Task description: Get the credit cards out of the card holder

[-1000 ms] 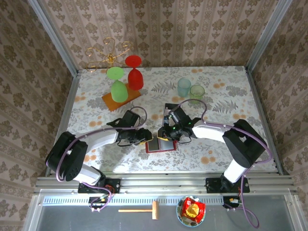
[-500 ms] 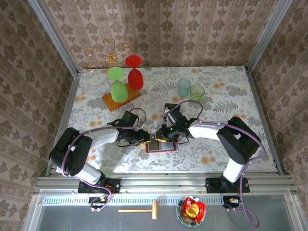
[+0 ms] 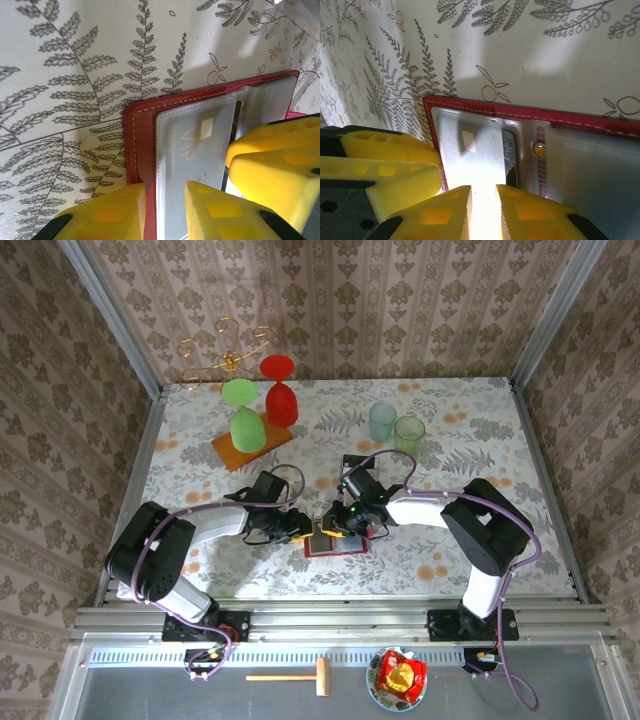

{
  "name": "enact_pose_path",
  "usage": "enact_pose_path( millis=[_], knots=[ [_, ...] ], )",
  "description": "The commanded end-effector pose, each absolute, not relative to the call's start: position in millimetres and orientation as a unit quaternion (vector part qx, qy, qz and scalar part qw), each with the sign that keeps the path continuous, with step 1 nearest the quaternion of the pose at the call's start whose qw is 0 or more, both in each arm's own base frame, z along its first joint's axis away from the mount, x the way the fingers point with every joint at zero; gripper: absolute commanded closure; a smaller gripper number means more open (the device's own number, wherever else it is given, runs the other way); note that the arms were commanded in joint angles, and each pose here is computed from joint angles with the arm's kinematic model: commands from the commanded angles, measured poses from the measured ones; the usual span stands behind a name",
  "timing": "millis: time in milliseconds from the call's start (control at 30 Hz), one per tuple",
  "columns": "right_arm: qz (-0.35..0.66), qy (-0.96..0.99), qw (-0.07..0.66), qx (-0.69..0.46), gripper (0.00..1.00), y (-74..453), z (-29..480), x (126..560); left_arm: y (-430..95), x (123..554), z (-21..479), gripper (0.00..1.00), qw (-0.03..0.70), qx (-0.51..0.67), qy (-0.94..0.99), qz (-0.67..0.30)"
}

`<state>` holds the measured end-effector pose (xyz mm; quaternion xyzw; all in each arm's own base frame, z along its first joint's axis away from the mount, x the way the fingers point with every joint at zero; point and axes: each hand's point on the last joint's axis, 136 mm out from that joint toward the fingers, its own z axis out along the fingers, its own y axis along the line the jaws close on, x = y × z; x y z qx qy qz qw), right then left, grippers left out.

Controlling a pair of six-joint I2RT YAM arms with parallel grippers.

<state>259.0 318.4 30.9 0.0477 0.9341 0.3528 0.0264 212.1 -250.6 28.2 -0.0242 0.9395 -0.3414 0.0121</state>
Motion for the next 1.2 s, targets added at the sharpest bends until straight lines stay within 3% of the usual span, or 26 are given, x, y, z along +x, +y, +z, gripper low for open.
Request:
enact_pose_path(
  millis=[0,633,1167],
  knots=[
    [0.334,0.942,0.025,0.038,0.79,317,29,258,-249,210,24,0.73,0.005,-0.017,0.939,-0.343],
    [0.271,0.961,0.039,0.022,0.77,300,26,257,-249,210,21,0.73,0.000,-0.017,0.940,-0.341],
    [0.294,0.953,0.070,0.015,0.76,302,51,262,-250,217,48,0.73,0.027,-0.014,0.936,-0.350]
  ],
)
